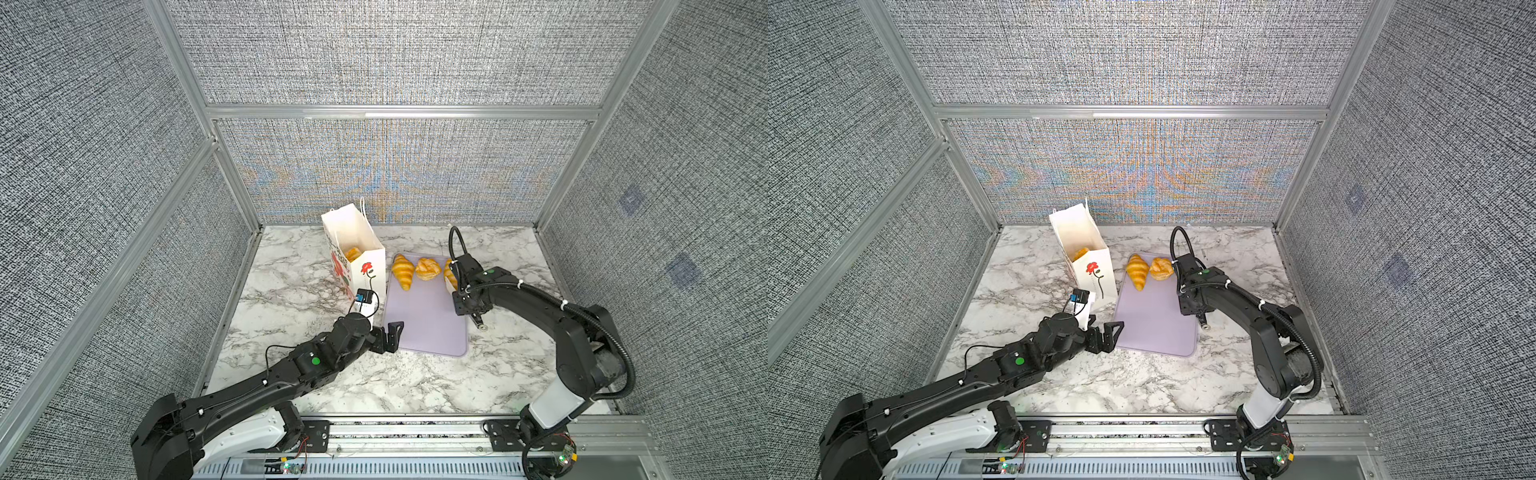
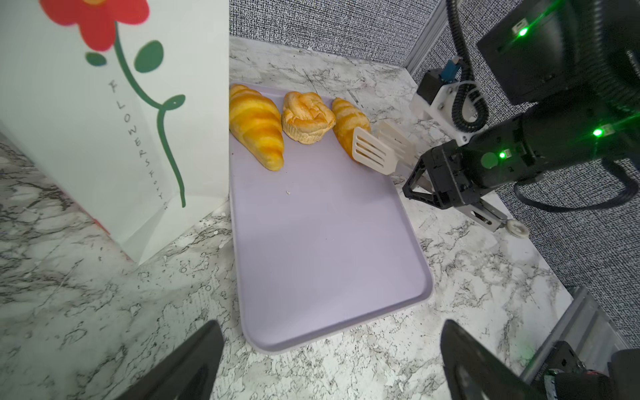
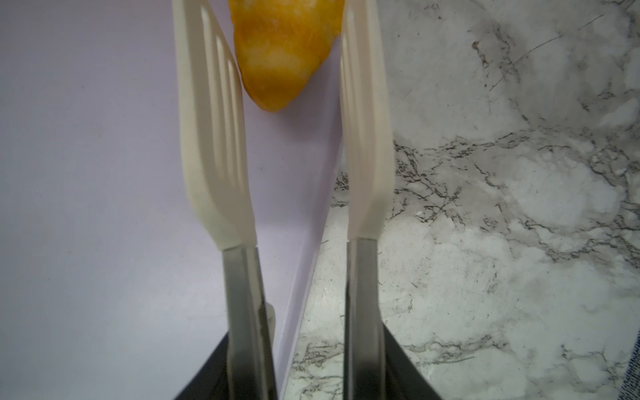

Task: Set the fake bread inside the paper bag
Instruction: 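Lower the open tongs around the farther striped croissant with the right gripper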

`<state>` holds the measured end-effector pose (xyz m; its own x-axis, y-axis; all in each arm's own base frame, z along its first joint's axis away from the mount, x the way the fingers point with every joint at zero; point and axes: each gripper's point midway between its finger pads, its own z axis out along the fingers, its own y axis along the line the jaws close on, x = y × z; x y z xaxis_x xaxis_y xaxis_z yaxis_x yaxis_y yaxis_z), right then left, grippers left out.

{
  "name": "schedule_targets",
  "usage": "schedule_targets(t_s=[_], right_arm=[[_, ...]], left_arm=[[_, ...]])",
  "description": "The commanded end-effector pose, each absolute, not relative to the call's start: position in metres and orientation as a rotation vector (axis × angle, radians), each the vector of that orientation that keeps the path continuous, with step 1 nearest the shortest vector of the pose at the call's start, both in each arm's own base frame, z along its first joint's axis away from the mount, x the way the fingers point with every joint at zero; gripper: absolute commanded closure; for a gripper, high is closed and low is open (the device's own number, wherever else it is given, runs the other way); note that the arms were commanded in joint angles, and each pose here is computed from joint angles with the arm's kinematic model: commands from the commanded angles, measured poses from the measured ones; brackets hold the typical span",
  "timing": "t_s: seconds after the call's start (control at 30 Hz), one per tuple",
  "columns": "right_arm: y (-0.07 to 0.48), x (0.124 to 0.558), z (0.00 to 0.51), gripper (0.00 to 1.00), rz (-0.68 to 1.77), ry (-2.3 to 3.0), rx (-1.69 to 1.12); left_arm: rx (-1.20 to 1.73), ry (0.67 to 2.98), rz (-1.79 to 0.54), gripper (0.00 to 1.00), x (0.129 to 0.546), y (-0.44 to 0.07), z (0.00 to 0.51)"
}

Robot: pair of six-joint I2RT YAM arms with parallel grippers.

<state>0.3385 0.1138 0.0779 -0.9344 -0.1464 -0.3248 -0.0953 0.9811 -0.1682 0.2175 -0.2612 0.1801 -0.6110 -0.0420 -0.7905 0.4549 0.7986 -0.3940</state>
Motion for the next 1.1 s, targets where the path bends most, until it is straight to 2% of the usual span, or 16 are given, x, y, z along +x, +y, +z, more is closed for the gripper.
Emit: schedule_targets(t_s=[0.0, 0.37, 0.87, 1.07], right_arm=[[0.111, 0.339, 0.076, 0.56, -0.25, 2.791, -0.189], [0.114, 0.313, 0.074, 0.67, -0.174, 2.839, -0.221], [0.143, 0.257, 0.076, 0.67, -0.126, 2.85, -0.519], [0.139, 0.254, 0.078, 0.66, -0.176, 2.859, -0.496]], left_arm=[[0.295, 2.106, -0.725, 0.01, 0.22, -0.26, 0.186], [0.3, 2.1, -0.716, 0.01, 0.22, -0.259, 0.189], [0.327, 2.099, -0.719, 0.01, 0.221, -0.266, 0.192], [0.335, 2.1, -0.717, 0.01, 0.221, -0.268, 0.193]])
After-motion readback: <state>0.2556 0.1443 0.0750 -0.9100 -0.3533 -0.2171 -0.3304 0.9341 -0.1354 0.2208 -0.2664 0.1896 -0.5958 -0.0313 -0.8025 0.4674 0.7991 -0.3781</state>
